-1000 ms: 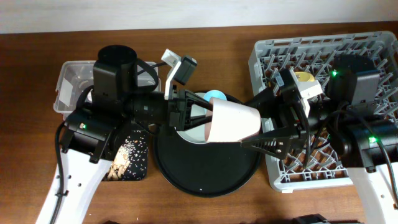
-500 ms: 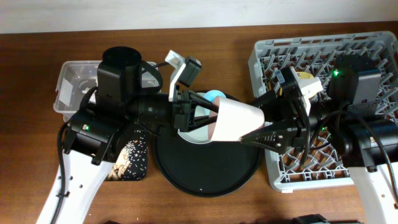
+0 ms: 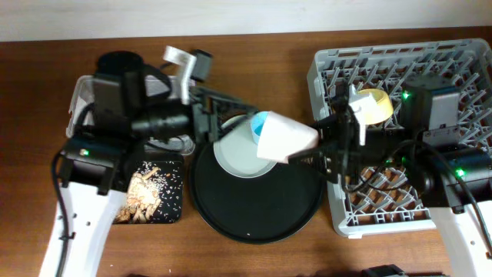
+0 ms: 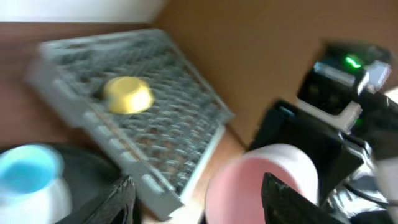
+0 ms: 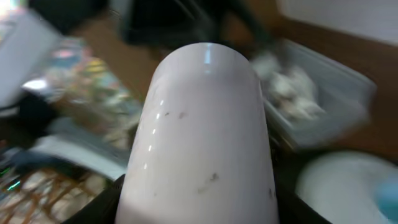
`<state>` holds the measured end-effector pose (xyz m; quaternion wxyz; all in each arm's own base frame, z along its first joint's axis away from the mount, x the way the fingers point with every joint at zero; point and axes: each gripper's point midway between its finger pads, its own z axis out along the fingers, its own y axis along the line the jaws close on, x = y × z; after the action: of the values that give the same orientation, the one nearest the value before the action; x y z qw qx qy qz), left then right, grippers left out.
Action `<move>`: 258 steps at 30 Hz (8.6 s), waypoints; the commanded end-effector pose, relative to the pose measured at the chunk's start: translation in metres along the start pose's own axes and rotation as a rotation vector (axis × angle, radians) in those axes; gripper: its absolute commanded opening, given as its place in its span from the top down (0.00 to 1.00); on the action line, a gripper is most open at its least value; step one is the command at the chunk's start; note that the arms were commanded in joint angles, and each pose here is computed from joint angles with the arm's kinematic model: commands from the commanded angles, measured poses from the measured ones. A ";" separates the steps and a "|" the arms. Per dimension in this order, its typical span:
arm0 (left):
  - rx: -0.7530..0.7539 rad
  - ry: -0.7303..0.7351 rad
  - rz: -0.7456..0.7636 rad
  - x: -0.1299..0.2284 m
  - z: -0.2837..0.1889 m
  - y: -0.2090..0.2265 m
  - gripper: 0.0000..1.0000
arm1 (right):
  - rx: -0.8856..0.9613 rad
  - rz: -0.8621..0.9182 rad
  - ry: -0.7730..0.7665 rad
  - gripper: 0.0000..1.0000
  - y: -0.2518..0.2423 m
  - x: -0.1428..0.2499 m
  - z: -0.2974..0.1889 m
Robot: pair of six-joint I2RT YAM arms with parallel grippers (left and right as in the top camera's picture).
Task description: Sort waste into correct bins and load items into the dishwasher rack
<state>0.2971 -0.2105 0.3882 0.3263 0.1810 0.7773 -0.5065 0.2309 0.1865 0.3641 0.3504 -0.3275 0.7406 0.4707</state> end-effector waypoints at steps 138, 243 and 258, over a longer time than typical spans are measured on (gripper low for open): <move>0.562 0.239 0.078 0.036 0.027 -0.036 1.00 | -0.138 0.010 0.069 0.12 0.041 -0.027 -0.013; -0.521 0.446 -0.093 0.094 0.005 0.135 0.17 | 1.166 0.937 0.590 0.55 -0.266 0.163 -0.146; -0.521 0.448 -0.094 0.094 0.005 0.135 0.17 | 0.947 0.804 0.350 0.57 -0.267 0.099 -0.131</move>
<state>0.3131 -0.1636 0.2308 0.1586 0.1637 0.9397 -0.2551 0.3475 -0.0503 0.1632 0.0651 0.1214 0.9847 0.1064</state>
